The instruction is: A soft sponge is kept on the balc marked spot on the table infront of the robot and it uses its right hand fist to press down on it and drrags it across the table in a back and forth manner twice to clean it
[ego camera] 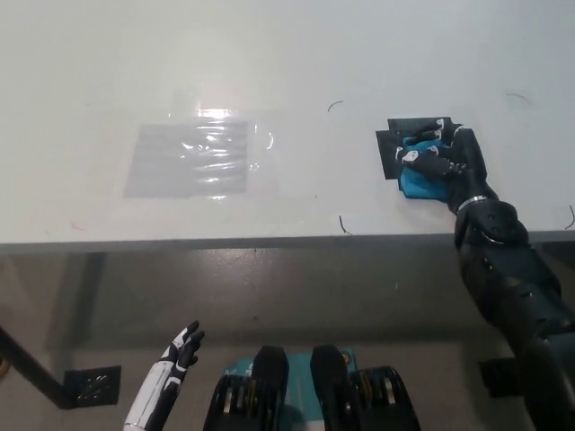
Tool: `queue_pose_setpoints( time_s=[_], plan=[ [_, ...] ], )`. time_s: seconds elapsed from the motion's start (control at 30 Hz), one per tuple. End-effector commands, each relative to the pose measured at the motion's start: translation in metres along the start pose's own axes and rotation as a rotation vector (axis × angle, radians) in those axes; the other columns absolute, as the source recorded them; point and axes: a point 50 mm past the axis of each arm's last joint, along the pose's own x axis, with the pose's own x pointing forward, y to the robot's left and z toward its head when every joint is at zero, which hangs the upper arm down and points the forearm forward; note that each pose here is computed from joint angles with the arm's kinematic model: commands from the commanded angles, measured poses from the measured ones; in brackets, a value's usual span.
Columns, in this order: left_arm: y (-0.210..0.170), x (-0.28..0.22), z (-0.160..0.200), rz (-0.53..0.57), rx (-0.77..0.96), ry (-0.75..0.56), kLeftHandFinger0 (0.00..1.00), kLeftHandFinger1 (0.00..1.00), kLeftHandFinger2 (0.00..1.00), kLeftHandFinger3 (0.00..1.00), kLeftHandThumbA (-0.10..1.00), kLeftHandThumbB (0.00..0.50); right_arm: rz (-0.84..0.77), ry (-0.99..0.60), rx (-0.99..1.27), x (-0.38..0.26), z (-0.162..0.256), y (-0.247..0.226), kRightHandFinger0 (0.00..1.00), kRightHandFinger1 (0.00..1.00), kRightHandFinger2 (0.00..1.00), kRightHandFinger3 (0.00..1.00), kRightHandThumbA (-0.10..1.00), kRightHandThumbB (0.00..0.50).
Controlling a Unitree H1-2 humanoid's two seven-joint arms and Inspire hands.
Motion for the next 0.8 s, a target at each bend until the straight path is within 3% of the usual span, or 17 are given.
queue_pose_setpoints(
  time_s=[0.0, 0.03, 0.07, 0.1, 0.27, 0.4, 0.43, 0.63, 0.77],
  plan=[
    [0.007, 0.006, 0.009, -0.005, 0.015, -0.049, 1.00, 1.00, 1.00, 1.00, 1.00, 0.109, 0.107, -0.154, 0.086, 0.014, 0.058, -0.019, 0.52, 0.57, 0.77, 0.88, 1.00, 0.235],
    [0.007, 0.005, 0.009, -0.006, 0.019, -0.043, 1.00, 1.00, 1.00, 1.00, 1.00, 0.107, 0.160, -0.224, 0.133, 0.011, 0.082, -0.016, 0.79, 0.84, 1.00, 1.00, 1.00, 0.252],
    [0.007, 0.005, 0.008, -0.007, 0.022, -0.040, 1.00, 1.00, 1.00, 1.00, 1.00, 0.106, 0.226, -0.314, 0.185, -0.001, 0.114, -0.011, 0.95, 0.99, 1.00, 1.00, 1.00, 0.257],
    [0.007, 0.005, 0.008, -0.007, 0.022, -0.040, 1.00, 1.00, 1.00, 1.00, 1.00, 0.106, 0.269, -0.377, 0.203, -0.010, 0.136, -0.010, 1.00, 1.00, 1.00, 1.00, 1.00, 0.274],
    [0.006, 0.004, 0.006, -0.011, 0.025, -0.035, 1.00, 1.00, 1.00, 1.00, 1.00, 0.115, 0.403, -0.741, 0.258, -0.081, 0.257, -0.005, 1.00, 1.00, 1.00, 1.00, 1.00, 0.358],
    [0.007, 0.003, 0.007, -0.007, 0.026, -0.036, 1.00, 1.00, 1.00, 1.00, 1.00, 0.101, 0.507, -0.918, 0.294, -0.134, 0.306, -0.008, 1.00, 1.00, 1.00, 1.00, 1.00, 0.347],
    [0.007, 0.004, 0.007, -0.011, 0.025, -0.035, 1.00, 1.00, 1.00, 1.00, 1.00, 0.090, 0.534, -0.980, 0.324, -0.158, 0.321, -0.011, 1.00, 1.00, 1.00, 1.00, 1.00, 0.366],
    [0.005, 0.005, 0.007, -0.015, 0.019, -0.031, 1.00, 1.00, 1.00, 1.00, 1.00, 0.082, 0.645, -1.183, 0.333, -0.231, 0.339, -0.032, 1.00, 1.00, 1.00, 1.00, 1.00, 0.353],
    [0.006, 0.003, 0.004, -0.027, 0.038, -0.029, 1.00, 1.00, 1.00, 1.00, 1.00, 0.096, 0.666, -1.225, 0.356, -0.282, 0.307, -0.046, 1.00, 1.00, 1.00, 1.00, 1.00, 0.356]
  ],
)
